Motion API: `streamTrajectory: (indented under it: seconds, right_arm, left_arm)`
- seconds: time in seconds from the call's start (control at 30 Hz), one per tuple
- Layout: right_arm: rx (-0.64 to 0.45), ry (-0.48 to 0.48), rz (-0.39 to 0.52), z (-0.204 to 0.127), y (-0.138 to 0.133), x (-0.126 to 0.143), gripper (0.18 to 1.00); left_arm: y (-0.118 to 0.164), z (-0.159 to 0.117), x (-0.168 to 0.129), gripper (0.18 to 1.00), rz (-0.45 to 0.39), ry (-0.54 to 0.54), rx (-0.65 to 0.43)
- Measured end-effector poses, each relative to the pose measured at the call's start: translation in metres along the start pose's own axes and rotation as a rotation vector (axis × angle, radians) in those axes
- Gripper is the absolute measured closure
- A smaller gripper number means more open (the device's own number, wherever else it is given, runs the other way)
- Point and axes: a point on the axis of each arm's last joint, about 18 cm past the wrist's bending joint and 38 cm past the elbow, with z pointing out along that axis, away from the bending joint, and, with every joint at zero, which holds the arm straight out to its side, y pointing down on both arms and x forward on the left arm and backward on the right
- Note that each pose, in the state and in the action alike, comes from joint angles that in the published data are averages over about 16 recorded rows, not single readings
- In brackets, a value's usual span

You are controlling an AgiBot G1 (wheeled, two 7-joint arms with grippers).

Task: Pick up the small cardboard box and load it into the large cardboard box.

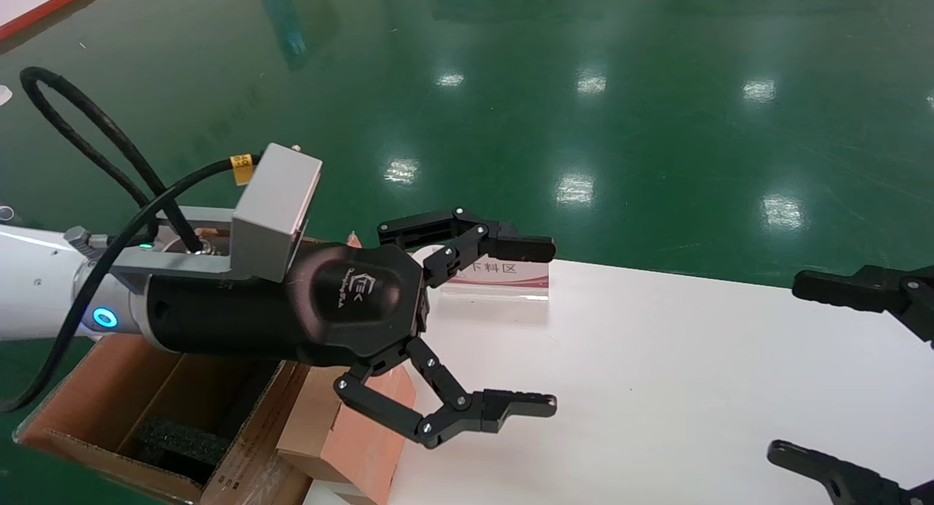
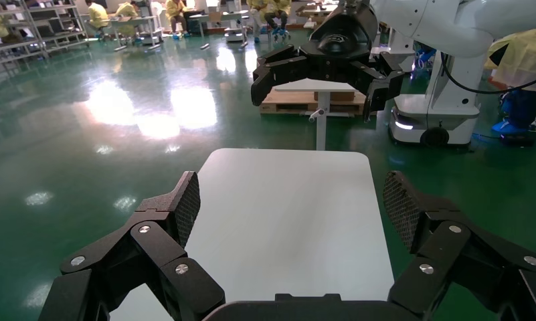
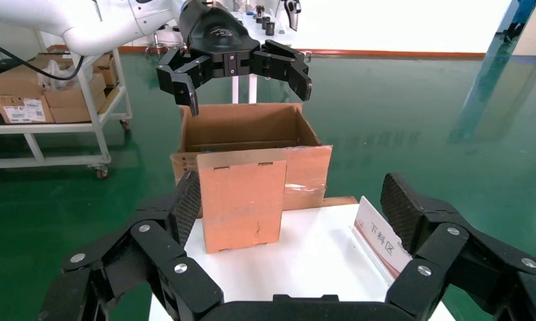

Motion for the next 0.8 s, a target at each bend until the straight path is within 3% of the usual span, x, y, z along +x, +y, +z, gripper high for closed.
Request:
streamTrajectory:
  seconds: [0.23,0.8]
  right_arm:
    - [0.000,0.000,0.000,0.000,0.000,0.000,0.178]
    - [0.000,0.000,0.000,0.000,0.000,0.000,0.178]
  left_arm:
    - [0.012,0.007,-0.015,0.184,-0.104,-0.060,-0.134]
    - [0.023,0.013,-0.066,0.184,-0.452,-0.336,-0.661]
